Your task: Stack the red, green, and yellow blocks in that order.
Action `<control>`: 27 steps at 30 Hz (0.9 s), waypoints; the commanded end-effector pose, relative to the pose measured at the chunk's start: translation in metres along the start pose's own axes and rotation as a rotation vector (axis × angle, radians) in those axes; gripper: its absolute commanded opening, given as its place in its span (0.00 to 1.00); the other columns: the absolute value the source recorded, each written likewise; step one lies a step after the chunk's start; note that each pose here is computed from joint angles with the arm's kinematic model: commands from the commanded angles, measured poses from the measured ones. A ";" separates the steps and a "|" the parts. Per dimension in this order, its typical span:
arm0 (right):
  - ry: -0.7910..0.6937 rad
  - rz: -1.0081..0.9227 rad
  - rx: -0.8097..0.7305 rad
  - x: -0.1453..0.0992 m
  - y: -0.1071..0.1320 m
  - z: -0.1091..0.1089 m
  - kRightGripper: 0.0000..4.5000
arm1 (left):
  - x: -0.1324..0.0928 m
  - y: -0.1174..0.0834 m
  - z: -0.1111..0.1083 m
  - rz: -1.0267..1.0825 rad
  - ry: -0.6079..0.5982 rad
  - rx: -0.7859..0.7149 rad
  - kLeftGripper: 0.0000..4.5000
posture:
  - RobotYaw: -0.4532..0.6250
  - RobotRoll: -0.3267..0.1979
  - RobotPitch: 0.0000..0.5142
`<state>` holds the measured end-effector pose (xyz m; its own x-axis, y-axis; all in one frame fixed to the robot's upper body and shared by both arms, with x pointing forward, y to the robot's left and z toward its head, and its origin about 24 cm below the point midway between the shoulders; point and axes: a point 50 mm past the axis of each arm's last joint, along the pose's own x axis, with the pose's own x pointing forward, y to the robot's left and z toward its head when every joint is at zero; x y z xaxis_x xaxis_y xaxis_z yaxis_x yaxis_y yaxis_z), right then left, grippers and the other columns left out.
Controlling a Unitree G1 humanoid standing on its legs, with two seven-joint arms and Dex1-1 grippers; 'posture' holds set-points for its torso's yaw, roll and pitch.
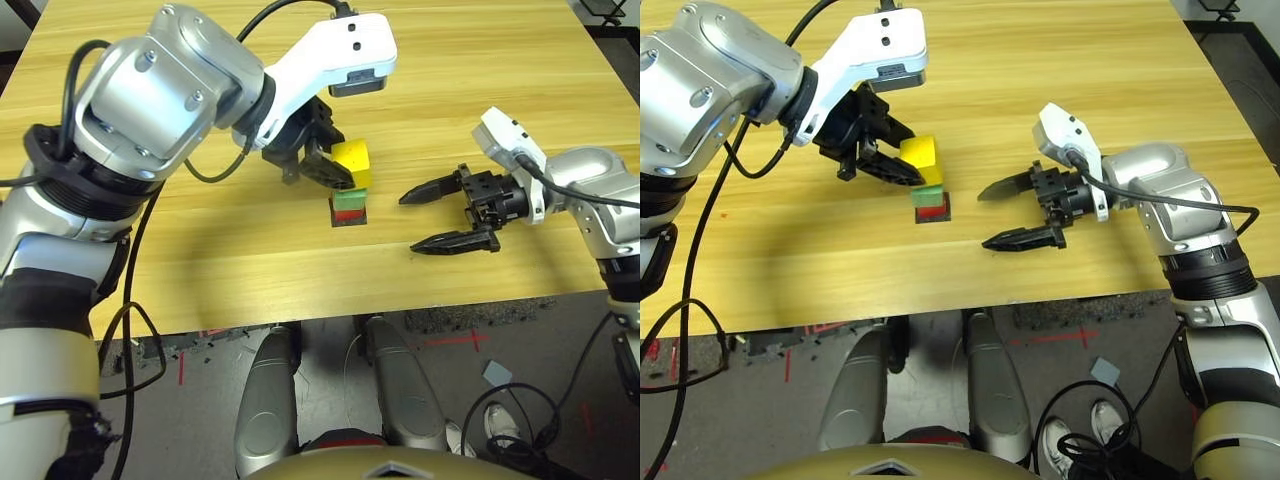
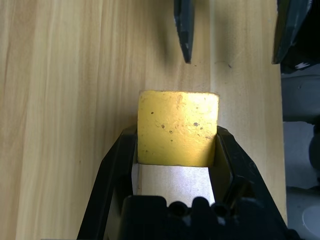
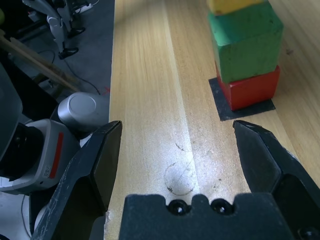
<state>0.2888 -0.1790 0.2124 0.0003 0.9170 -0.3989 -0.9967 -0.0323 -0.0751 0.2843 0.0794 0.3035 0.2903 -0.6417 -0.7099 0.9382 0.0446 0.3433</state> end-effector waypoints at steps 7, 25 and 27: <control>-0.001 -0.004 0.001 -0.004 0.004 0.001 1.00 | 0.005 -0.004 -0.004 -0.020 0.023 0.019 0.46 | 0.50 0.87 0.60; -0.003 -0.006 0.006 -0.003 0.004 0.001 1.00 | 0.010 -0.005 0.001 -0.032 0.016 0.035 0.46 | 0.49 0.87 0.62; -0.004 -0.008 0.006 -0.003 0.004 0.001 1.00 | 0.010 -0.005 0.002 -0.036 0.017 0.037 0.46 | 0.49 0.87 0.62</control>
<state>0.2888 -0.1801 0.2117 0.0100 0.9175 -0.3977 -0.9979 -0.0165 -0.0630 0.2856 0.0760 0.2948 0.2707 -0.6346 -0.7239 0.9447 0.0305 0.3266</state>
